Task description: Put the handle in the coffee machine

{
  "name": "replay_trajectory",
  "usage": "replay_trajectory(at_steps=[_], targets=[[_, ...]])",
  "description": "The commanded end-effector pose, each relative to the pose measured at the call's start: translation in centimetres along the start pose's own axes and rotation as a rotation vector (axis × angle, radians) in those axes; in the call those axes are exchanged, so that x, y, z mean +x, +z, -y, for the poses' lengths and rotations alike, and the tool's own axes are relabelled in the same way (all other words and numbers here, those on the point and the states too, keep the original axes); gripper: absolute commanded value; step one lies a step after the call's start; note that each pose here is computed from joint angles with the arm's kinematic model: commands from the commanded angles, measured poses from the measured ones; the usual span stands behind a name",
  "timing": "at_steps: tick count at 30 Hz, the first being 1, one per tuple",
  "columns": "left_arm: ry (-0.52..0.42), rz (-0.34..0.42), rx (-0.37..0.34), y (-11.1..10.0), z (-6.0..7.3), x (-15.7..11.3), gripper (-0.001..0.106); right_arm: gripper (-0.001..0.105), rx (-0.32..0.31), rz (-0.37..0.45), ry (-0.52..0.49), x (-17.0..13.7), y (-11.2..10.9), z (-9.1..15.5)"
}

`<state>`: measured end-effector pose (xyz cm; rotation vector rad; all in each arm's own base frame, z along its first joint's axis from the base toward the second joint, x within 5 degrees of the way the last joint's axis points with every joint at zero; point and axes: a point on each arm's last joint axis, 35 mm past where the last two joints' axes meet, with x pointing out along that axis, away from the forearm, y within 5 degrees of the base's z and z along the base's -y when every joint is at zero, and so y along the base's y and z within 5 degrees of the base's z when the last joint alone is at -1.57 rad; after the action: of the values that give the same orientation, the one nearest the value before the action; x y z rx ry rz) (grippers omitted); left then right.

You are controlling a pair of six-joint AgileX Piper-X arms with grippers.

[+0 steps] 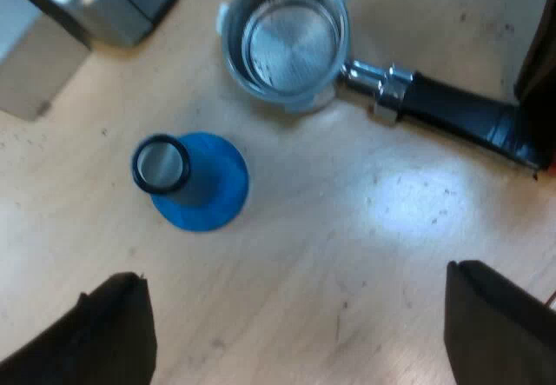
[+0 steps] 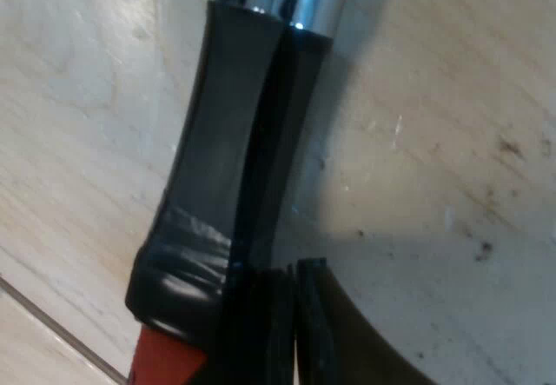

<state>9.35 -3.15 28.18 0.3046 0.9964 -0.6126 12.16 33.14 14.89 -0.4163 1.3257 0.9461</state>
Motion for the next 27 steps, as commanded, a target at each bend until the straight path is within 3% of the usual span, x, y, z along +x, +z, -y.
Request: replay_trajectory(at_steps=[1,3,7,11,19,22,27], targets=[[-0.030,0.032,0.004,0.4,0.1,-0.5,0.069,0.000,0.011,0.002,0.046,0.4,0.3,-0.3],[-0.044,0.037,0.008,0.4,0.2,-0.5,0.069,0.000,0.035,-0.007,0.077,1.0,0.3,-0.5],[-0.029,0.044,0.012,0.4,-0.1,-0.5,0.069,0.000,0.011,-0.023,0.092,2.0,0.3,-1.6],[-0.032,0.029,-0.006,0.2,-0.1,-0.6,0.069,0.000,-0.018,0.014,0.116,2.2,1.7,-3.4],[-0.005,-0.011,-0.057,-0.5,-0.4,-0.7,0.069,0.000,-0.012,0.061,0.134,2.9,3.6,-4.1],[0.033,-0.012,-0.056,-0.5,-0.4,-1.1,0.069,0.000,-0.021,0.153,0.125,3.4,5.0,-4.3],[0.069,-0.016,-0.030,-0.2,-0.2,-2.7,0.069,0.000,-0.059,0.200,0.113,3.5,5.5,-4.3]])
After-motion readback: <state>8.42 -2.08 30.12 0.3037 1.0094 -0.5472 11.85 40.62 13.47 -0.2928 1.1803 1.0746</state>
